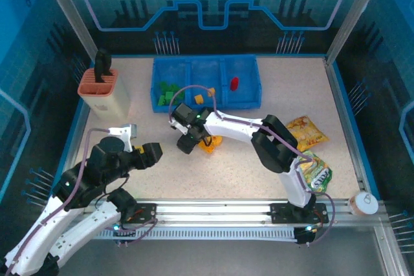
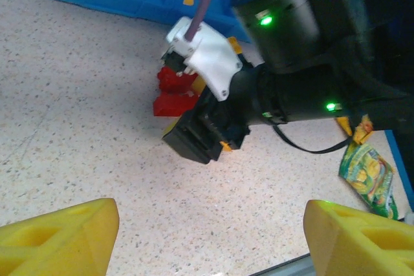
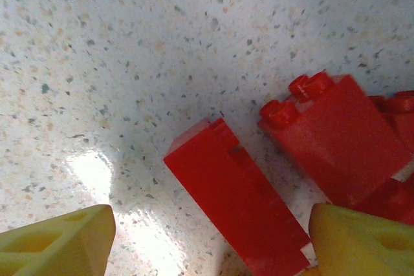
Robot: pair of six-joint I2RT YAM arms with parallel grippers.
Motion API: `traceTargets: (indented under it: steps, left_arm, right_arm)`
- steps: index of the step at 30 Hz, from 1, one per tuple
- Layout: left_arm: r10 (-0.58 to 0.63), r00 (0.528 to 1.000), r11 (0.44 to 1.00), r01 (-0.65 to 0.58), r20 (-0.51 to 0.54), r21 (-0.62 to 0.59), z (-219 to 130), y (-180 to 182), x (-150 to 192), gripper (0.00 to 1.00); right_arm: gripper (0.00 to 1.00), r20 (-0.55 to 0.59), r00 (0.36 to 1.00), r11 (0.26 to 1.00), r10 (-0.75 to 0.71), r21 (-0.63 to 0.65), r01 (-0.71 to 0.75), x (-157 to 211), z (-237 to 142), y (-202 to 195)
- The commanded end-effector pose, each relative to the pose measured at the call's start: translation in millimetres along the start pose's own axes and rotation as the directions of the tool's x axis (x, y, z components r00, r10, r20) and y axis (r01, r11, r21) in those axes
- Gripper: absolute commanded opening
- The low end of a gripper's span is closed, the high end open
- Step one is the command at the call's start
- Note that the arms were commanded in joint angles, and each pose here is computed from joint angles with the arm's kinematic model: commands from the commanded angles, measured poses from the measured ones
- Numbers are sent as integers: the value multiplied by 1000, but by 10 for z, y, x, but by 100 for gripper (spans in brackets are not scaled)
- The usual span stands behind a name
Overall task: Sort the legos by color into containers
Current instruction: Move the lego to the center of the table, then pick up the lego from the center of the table.
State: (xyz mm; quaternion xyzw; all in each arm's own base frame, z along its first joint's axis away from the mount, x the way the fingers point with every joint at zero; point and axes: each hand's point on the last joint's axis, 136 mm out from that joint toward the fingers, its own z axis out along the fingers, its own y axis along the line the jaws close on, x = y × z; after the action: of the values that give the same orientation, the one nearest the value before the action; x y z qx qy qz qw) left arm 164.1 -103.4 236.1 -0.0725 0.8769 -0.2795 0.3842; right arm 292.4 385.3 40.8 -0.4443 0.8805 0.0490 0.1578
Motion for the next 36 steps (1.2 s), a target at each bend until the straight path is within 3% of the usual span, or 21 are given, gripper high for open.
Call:
traceTargets:
  steps: [1,6,11,13,20,24,28,32,36]
  left_arm:
    - [10,1000,998,-11,12,63,-11,-110,-17,76]
    - [14,1000,998,-14,11,55,2,-102,-21,76]
    - [13,1000,998,-14,16,59,14,-115,-34,76]
    - [18,1000,998,-18,14,57,8,-117,-36,76]
    - [27,999,998,-28,23,56,-15,-125,-61,76]
    - [35,999,999,-35,18,39,-25,-90,-50,76]
    - [38,999,999,-38,14,25,-22,-54,-30,76]
    - [28,1000,999,-28,7,29,22,-46,1,76]
    - [16,1000,999,-16,0,38,64,-63,14,76]
  right_arm:
    - [79,-46,999,1000,-10,0,10,80,94,-12]
    - [75,-45,999,1000,-12,-4,11,125,67,43]
    - [49,-47,999,1000,-8,18,9,120,36,65]
    - [39,-44,999,1000,-11,16,11,48,-128,134]
    - [29,139,990,997,-14,73,4,-365,-874,58]
    - [28,256,960,967,113,194,-165,-446,-1436,-568]
    - [29,317,899,887,302,251,-387,-184,-1754,-1330]
    - [30,341,813,804,472,211,-555,174,-1731,-1914]
    - [31,302,759,760,577,142,-634,381,-1422,-2252]
